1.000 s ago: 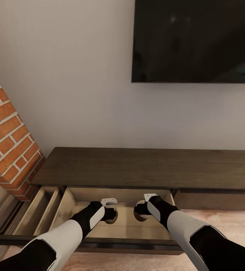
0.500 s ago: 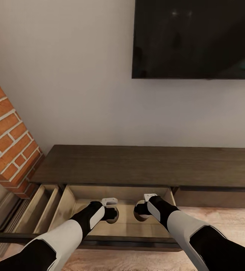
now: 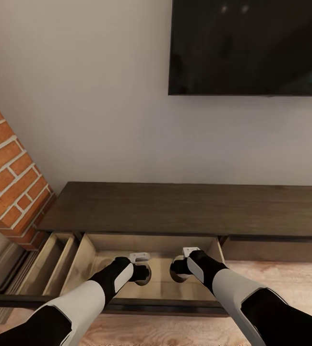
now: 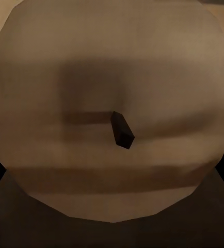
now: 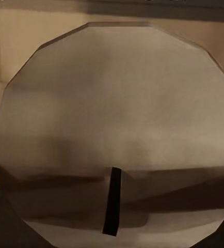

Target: Place each of the two pumpkins and all three candles from the living room inside a cabinet in the living room (use any cabinet), then make sure every cabinet is closed, and position the cauldron so it is next to a table in the living room.

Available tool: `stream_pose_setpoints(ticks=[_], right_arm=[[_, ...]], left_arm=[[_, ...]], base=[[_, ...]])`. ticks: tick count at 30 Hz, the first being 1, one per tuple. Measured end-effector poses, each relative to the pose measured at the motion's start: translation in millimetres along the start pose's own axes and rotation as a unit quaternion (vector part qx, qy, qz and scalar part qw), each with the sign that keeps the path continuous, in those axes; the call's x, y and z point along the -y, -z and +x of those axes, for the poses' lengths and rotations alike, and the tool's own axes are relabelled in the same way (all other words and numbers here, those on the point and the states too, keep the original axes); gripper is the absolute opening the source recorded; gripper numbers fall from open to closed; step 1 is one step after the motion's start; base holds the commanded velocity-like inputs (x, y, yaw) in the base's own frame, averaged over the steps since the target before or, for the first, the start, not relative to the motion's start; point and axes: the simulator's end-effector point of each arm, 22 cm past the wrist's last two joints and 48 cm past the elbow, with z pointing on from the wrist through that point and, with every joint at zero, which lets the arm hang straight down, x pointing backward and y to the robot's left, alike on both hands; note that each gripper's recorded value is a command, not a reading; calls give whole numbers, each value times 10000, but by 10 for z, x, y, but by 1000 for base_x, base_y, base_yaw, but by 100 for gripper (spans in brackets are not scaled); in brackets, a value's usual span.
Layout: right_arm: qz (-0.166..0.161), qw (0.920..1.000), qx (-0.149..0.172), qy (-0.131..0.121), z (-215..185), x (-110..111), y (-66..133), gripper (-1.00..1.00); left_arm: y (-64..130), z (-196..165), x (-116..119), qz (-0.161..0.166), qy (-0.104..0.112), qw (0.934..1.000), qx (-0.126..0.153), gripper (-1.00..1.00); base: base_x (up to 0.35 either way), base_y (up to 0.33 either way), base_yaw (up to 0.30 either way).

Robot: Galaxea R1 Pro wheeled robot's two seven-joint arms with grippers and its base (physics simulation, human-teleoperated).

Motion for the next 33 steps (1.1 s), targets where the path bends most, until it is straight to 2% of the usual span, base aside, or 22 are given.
stream_pose_setpoints(ticks=[7, 8, 10, 16, 21, 33], right_arm=[[-47, 9998, 190, -45, 30, -113, -85, -100], [-92, 9997, 218, -67, 28, -177, -91, -100], [-70, 9997, 229, -29, 36, -163, -107, -100], [-67, 9998, 191, -38, 76, -155, -150, -100], [-68, 9999, 153, -44, 109, -152, -183, -100], [-72, 9999, 58, -58, 191, -144, -262, -100]], left_arm=[[-45, 23, -11, -3, 11, 10000, -9, -100], [-51, -6, -14, -6, 22, 10000, 61, -100], [-65, -65, -23, -11, 74, 9997, 220, -100], [-105, -80, -41, -21, 122, 9995, 306, -100], [-136, -154, -66, -37, 192, 9983, 545, -100], [-216, -75, -81, -35, 208, 9988, 448, -100]], base=[[0, 0, 0], [0, 0, 0], [0, 0, 0], [0, 0, 0], [0, 0, 0], [0, 0, 0]])
